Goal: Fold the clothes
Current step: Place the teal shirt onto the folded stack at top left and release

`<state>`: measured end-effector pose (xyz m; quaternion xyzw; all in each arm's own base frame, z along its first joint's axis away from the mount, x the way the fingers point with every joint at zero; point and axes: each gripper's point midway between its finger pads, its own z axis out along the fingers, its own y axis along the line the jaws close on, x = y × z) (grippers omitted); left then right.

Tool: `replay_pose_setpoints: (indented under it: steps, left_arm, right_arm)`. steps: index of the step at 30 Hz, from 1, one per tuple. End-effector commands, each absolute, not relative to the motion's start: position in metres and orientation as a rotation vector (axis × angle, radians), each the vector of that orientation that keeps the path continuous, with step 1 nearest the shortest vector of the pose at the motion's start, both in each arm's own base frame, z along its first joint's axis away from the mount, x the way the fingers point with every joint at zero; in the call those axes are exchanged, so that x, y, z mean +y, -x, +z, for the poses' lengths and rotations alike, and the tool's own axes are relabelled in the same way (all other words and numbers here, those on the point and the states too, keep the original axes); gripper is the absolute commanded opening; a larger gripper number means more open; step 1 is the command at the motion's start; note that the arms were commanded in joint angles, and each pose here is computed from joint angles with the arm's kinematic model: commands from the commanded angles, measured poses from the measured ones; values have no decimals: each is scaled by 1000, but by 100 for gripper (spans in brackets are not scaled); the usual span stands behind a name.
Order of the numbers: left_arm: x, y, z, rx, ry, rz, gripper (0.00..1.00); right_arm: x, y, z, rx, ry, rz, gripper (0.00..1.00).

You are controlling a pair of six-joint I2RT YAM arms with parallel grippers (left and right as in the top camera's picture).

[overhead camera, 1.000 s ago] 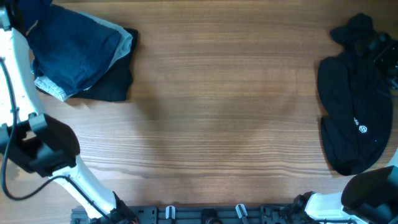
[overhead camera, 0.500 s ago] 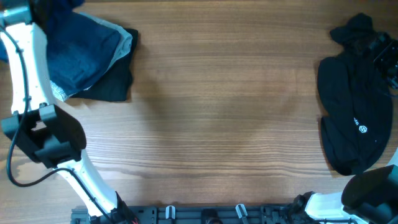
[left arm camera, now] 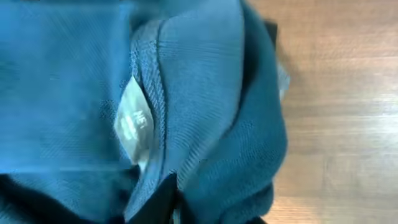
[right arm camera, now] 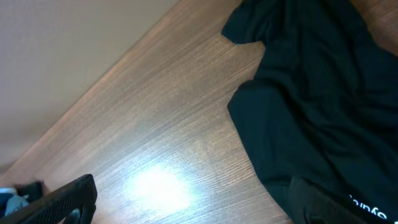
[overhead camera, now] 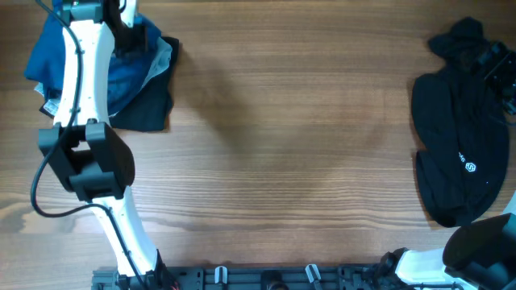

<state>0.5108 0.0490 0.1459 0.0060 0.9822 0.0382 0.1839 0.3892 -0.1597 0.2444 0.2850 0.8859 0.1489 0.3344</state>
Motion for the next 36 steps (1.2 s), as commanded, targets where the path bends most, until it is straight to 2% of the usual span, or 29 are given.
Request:
replay_pose_setpoints:
  steps: [1, 5, 9, 14, 21, 23, 27, 32, 36]
  left_arm:
    - [38, -497, 139, 2836, 36, 25, 100]
    - [15, -497, 145, 2820, -1, -126, 100]
    - [10, -508, 191, 2675, -21, -126, 100]
    - [31, -540, 241, 2440, 12, -53, 100]
    - [99, -574, 268, 2239, 170, 244, 100]
    - [116, -584, 260, 2219, 184, 265, 100]
    - [151, -591, 212, 2276, 290, 261, 100]
    - [170, -592, 116, 2428, 381, 91, 100]
    - [159, -585, 48, 2561, 414, 5, 100]
  right_arm:
    - [-157, -393, 241, 2324, -713, 396, 99]
    - [-157, -393, 242, 2322, -712, 396, 99]
    - [-157, -393, 242, 2322, -712, 396, 100]
    - [-157, -394, 242, 2320, -710, 394, 100]
    - [-159, -396, 244, 2308, -701, 387, 99]
    - [-159, -396, 244, 2308, -699, 386, 100]
    - [-160, -396, 244, 2309, -700, 381, 100]
    - [-161, -398, 246, 2298, -693, 376, 100]
    - [-161, -399, 246, 2296, -692, 376, 99]
